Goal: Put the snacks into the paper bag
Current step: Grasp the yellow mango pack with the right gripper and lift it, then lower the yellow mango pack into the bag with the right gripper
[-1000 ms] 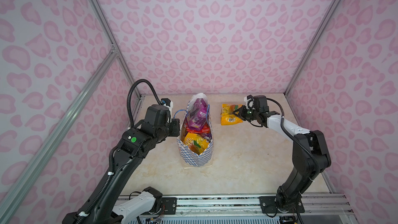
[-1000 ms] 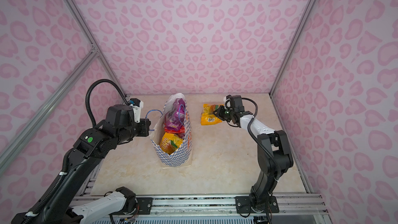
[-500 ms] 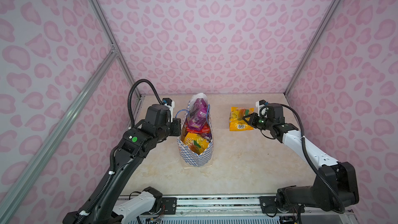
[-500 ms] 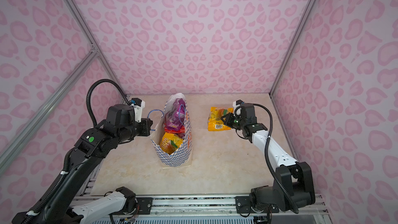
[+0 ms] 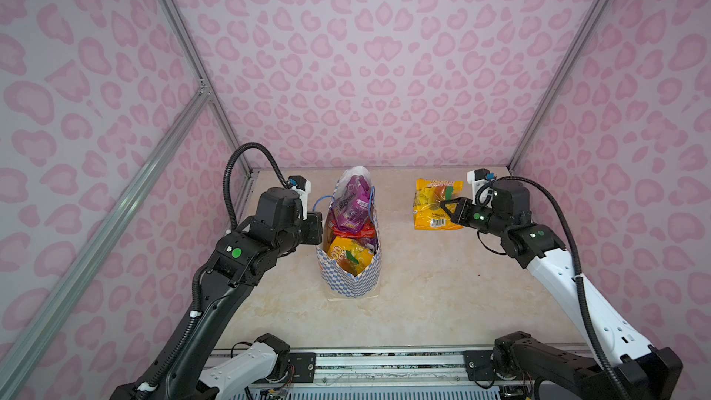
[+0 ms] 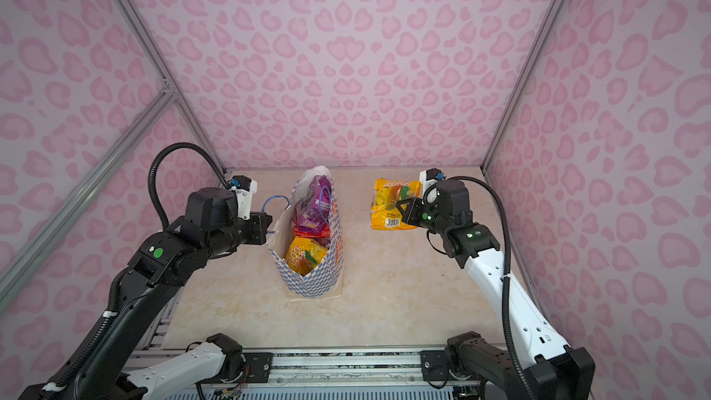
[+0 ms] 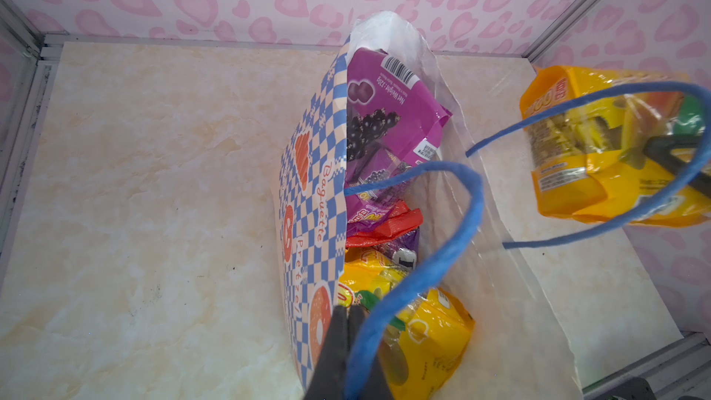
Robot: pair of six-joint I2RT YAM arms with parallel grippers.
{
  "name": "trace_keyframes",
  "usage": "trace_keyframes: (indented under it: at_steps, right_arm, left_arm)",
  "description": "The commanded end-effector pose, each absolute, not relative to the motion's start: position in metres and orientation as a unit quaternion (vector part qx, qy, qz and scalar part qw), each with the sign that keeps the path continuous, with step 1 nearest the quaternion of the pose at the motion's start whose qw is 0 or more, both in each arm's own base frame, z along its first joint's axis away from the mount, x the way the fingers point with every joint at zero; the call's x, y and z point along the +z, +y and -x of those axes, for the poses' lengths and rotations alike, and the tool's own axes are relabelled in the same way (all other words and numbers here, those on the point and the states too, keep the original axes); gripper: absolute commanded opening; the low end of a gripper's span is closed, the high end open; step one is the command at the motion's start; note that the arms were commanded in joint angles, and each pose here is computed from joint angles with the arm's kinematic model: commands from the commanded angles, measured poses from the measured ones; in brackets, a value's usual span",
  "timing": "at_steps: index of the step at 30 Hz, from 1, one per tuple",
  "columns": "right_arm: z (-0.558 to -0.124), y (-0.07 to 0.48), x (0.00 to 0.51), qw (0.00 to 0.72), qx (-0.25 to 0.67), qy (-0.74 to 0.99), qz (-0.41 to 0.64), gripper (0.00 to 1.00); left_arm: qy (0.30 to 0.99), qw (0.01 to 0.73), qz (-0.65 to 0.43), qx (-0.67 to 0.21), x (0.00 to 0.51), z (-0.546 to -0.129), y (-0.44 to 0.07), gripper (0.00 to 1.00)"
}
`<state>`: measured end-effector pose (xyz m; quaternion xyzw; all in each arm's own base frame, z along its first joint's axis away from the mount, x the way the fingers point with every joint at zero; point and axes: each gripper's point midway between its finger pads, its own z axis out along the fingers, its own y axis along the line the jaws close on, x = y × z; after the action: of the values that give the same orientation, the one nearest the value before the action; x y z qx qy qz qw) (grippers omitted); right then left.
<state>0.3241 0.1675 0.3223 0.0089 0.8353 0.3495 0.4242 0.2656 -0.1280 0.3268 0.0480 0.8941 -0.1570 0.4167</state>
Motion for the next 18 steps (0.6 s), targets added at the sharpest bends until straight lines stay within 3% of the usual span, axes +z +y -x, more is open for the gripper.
trace_keyframes:
  at_steps: [1, 10, 18]
  right_arm:
    - [-0.317, 0.177, 0.370, 0.479, 0.340, 0.809, 0.026, 0.00]
    - [-0.285, 0.248, 0.458, 0.525, 0.365, 0.759, 0.121, 0.00]
    - [-0.264, 0.334, 0.491, 0.519, 0.396, 0.728, 0.211, 0.00]
  left_arm:
    - [0.890, 0.425, -0.052, -0.159, 0.330, -0.265, -0.128, 0.03]
    - [0.890, 0.432, -0.047, -0.139, 0.333, -0.262, -0.118, 0.03]
    - [0.886, 0.441, -0.045, -0.135, 0.340, -0.257, -0.113, 0.03]
